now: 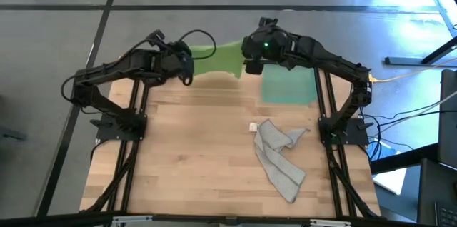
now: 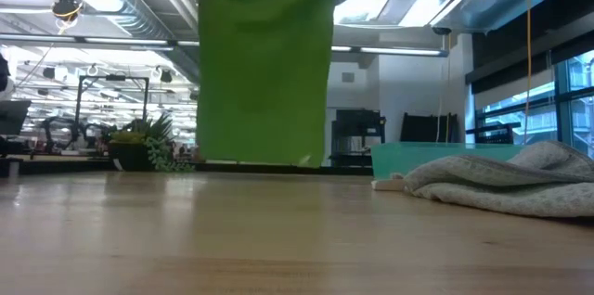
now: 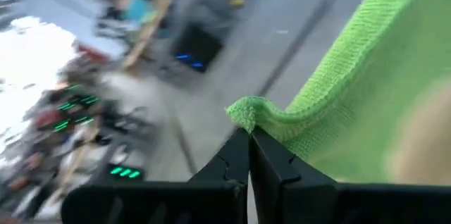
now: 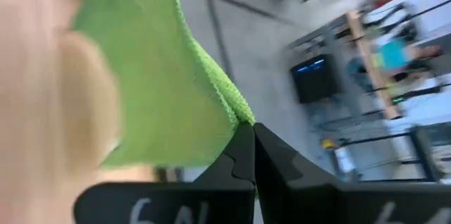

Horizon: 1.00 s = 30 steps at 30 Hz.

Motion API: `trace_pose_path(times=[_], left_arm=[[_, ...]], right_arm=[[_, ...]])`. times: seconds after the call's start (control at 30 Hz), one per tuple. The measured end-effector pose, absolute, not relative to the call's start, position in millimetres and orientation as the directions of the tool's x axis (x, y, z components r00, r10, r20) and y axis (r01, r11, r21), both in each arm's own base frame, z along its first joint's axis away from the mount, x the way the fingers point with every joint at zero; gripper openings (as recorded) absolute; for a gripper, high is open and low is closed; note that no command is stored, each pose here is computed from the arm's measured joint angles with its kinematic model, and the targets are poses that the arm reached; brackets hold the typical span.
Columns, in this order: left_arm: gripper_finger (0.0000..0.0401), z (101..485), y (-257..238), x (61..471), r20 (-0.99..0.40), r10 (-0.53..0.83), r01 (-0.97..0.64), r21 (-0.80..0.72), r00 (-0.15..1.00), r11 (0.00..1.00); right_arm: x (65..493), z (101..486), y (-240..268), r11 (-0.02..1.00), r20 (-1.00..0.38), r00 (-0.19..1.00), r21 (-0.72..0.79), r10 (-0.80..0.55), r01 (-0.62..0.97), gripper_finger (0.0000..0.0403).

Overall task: Roll microfiber towels into tight, uniform cylinder then place into a basket
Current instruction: Fold the green microfiber towel

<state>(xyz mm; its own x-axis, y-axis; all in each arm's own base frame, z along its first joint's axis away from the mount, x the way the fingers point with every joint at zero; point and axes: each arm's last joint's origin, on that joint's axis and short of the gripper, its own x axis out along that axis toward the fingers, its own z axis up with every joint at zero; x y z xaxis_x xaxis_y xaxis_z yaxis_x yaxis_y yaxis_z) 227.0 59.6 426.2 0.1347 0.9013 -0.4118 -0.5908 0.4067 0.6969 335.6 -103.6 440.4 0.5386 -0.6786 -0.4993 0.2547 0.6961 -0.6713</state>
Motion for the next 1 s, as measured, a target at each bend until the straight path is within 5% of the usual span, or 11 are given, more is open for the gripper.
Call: trace_pose_path(times=[0.13,0.43,1.0], left_arm=[[0.0000,421,50,228,-0.558,0.795,-0.516,0.622,0.237,0.590],[0.0000,412,13,229,-0.691,0.641,-0.444,0.484,0.334,0.754],[0.0000,333,-89,222,-0.812,0.434,-0.388,0.282,0.391,0.878]], right_arm=[[340,419,-91,0.773,-0.600,0.535,-0.609,-0.595,0.176,0.0000],[346,378,-48,0.832,-0.717,0.470,-0.551,-0.515,0.071,0.0000],[333,291,36,0.932,-0.864,0.405,-0.357,-0.300,-0.071,0.0000]])
